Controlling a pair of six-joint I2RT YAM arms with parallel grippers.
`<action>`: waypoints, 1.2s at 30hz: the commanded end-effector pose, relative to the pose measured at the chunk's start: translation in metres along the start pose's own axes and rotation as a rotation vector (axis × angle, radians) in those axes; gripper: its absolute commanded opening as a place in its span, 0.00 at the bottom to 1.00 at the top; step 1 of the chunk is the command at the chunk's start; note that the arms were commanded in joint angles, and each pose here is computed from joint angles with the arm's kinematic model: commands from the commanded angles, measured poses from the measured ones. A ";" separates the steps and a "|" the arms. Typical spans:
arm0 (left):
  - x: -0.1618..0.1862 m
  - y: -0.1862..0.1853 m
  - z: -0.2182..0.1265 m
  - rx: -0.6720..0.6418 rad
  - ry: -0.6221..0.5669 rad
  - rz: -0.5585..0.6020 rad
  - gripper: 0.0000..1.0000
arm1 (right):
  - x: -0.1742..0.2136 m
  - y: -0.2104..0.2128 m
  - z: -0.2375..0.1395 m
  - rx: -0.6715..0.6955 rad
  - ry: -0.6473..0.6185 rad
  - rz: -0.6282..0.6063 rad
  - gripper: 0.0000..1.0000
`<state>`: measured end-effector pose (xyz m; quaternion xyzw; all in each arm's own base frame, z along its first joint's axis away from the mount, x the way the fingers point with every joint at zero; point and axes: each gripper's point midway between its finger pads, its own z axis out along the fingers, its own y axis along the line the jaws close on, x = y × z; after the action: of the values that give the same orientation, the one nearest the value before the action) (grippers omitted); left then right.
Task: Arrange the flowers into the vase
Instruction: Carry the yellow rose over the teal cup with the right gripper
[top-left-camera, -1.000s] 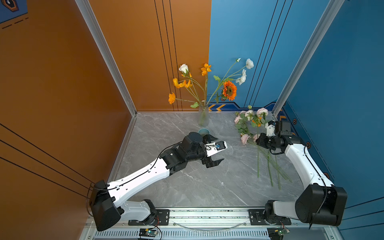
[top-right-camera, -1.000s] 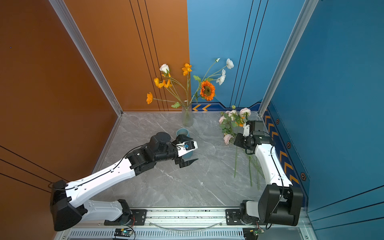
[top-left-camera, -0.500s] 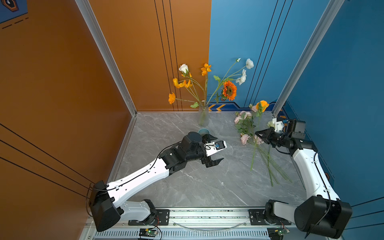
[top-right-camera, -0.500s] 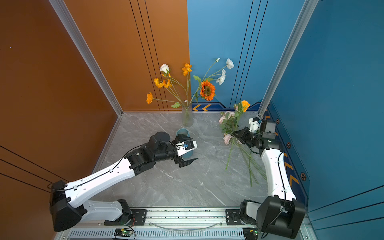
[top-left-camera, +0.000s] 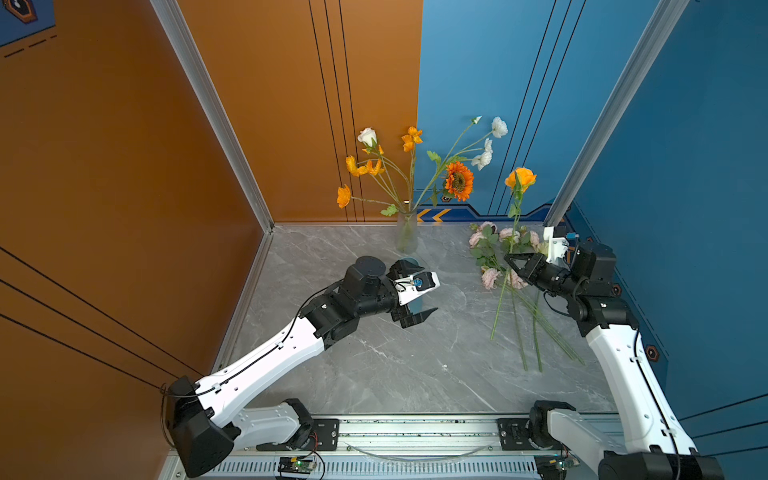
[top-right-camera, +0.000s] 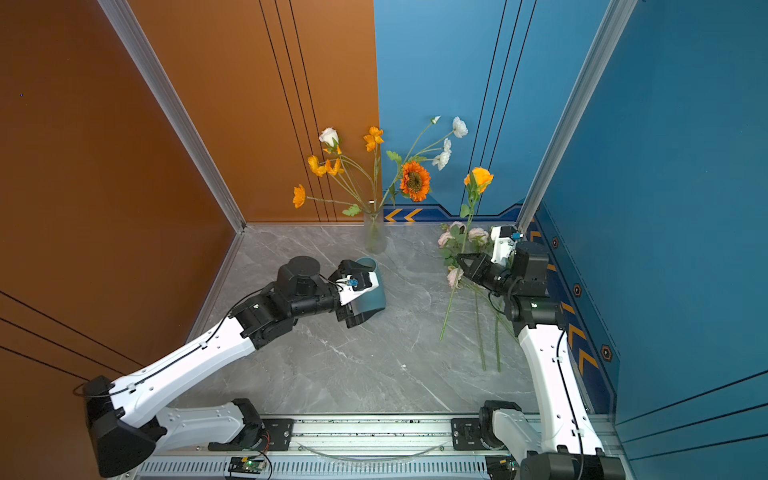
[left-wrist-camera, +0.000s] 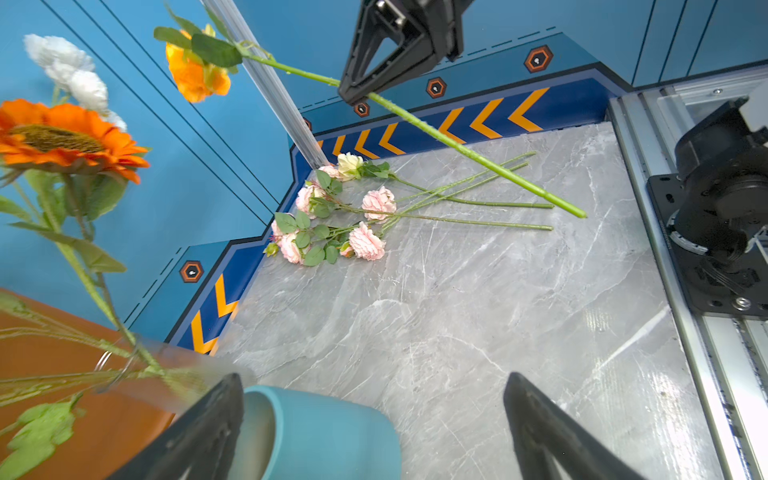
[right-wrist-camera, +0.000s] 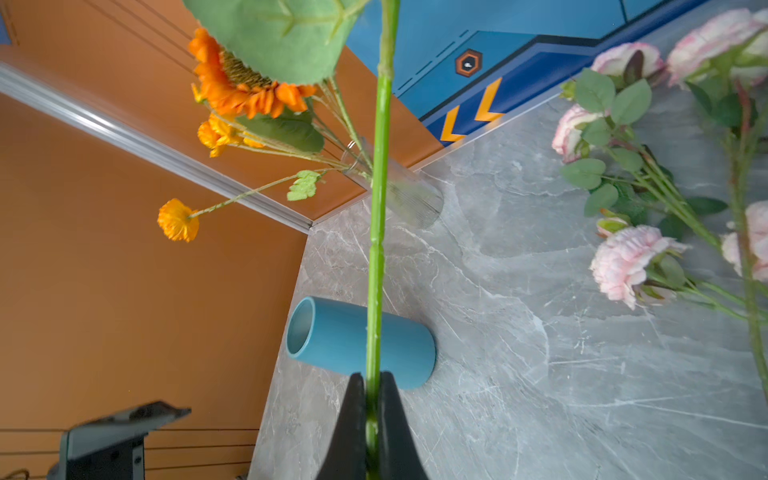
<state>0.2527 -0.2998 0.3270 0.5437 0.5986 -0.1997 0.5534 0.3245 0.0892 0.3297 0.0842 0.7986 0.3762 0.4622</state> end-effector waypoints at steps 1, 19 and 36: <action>-0.033 -0.003 -0.032 0.106 -0.138 -0.056 0.98 | -0.027 0.011 -0.001 0.064 -0.183 -0.154 0.00; 0.010 0.032 -0.061 0.066 -0.184 -0.320 0.98 | -0.035 0.209 0.036 -0.242 -0.541 -0.746 0.00; 0.015 0.065 -0.083 -0.007 -0.219 -0.367 0.98 | 0.000 0.265 0.123 -0.430 -0.575 -0.781 0.00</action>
<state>0.2824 -0.2030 0.3498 0.3941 0.6427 -0.3404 0.5619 0.3712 0.3383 0.4516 -0.2194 0.5528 0.2807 0.7533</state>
